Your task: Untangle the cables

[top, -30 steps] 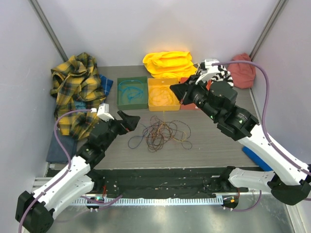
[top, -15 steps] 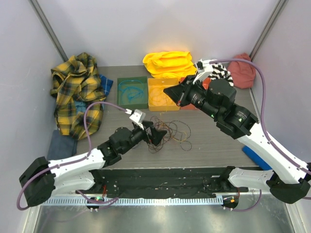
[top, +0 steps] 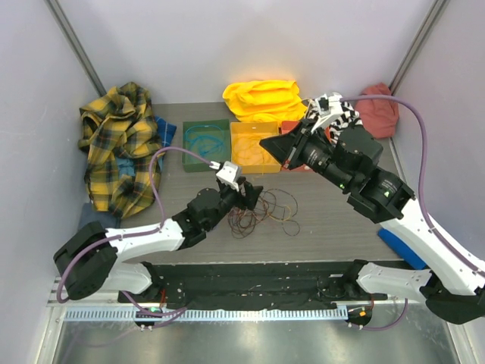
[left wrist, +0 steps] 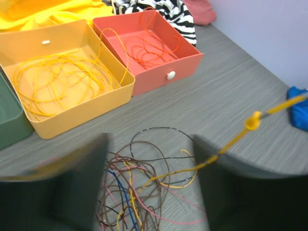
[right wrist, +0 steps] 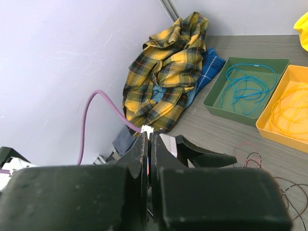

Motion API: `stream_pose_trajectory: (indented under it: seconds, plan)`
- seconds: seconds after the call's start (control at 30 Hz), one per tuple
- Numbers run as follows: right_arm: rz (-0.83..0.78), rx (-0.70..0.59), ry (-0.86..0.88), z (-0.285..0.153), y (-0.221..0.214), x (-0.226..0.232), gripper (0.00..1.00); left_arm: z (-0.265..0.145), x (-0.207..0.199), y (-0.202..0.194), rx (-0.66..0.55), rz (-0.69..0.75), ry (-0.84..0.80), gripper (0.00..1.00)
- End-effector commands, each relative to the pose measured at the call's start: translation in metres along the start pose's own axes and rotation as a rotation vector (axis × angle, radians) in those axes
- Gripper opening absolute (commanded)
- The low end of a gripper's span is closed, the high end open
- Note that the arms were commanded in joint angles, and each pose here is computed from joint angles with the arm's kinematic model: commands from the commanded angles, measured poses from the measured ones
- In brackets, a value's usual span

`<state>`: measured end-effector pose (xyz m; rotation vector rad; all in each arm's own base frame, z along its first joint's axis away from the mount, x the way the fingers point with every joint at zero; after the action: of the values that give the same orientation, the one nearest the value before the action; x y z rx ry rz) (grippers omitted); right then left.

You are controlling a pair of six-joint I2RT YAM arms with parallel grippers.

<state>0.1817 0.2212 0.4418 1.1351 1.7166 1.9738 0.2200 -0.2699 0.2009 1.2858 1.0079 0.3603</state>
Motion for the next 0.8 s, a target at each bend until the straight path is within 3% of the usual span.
stream_pose_trajectory:
  seconds: [0.0, 0.03, 0.07, 0.1, 0.2, 0.27, 0.3, 0.43, 0.57, 0.77]
  plan:
    - [0.019, -0.037, 0.032, -0.012, 0.008, 0.006, 0.01, 0.01, -0.004, 0.027, -0.125, -0.004, 0.017, 0.49]
    - [0.017, -0.037, 0.032, -0.013, 0.008, 0.006, 0.01, 0.008, -0.003, 0.029, -0.131, -0.005, 0.028, 0.33]
    - [0.016, -0.038, 0.028, -0.014, 0.008, 0.005, 0.02, 0.006, -0.002, 0.034, -0.135, -0.009, 0.046, 0.0]
    - [0.014, -0.027, 0.017, -0.016, 0.005, 0.003, 0.24, 0.004, -0.003, 0.037, -0.134, -0.011, 0.058, 0.0]
    - [-0.005, -0.015, -0.062, -0.027, -0.004, -0.009, 0.58, -0.011, -0.008, 0.063, -0.14, -0.008, 0.074, 0.0]
    - [-0.008, 0.014, -0.133, -0.032, -0.027, -0.025, 0.66, -0.018, -0.017, 0.094, -0.179, -0.031, 0.087, 0.0]
    - [-0.003, -0.006, -0.139, -0.042, -0.03, -0.028, 0.71, -0.028, -0.016, 0.101, -0.141, -0.025, 0.115, 0.0]
    - [0.021, 0.066, -0.146, -0.039, -0.079, -0.043, 0.73, -0.041, -0.042, 0.162, -0.15, -0.055, 0.099, 0.0]
    - [0.044, 0.138, -0.116, -0.021, -0.125, -0.05, 0.73, -0.043, -0.063, 0.19, -0.101, -0.091, 0.06, 0.0]
    - [0.014, 0.1, -0.048, -0.001, -0.119, -0.03, 0.74, -0.045, -0.088, 0.207, -0.056, -0.169, -0.037, 0.0]
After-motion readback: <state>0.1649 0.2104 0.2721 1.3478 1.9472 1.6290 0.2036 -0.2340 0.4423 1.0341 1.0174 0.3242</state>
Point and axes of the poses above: each gripper's point midway between its finger pads, its own z axis out along the fingers, its own x axis along the line the jaws close on, y = z × x, the point moved 7 cm from there along -z, back along the fingers, and after that the axes turned 12 degrees about -z, right-handed, at the moved point
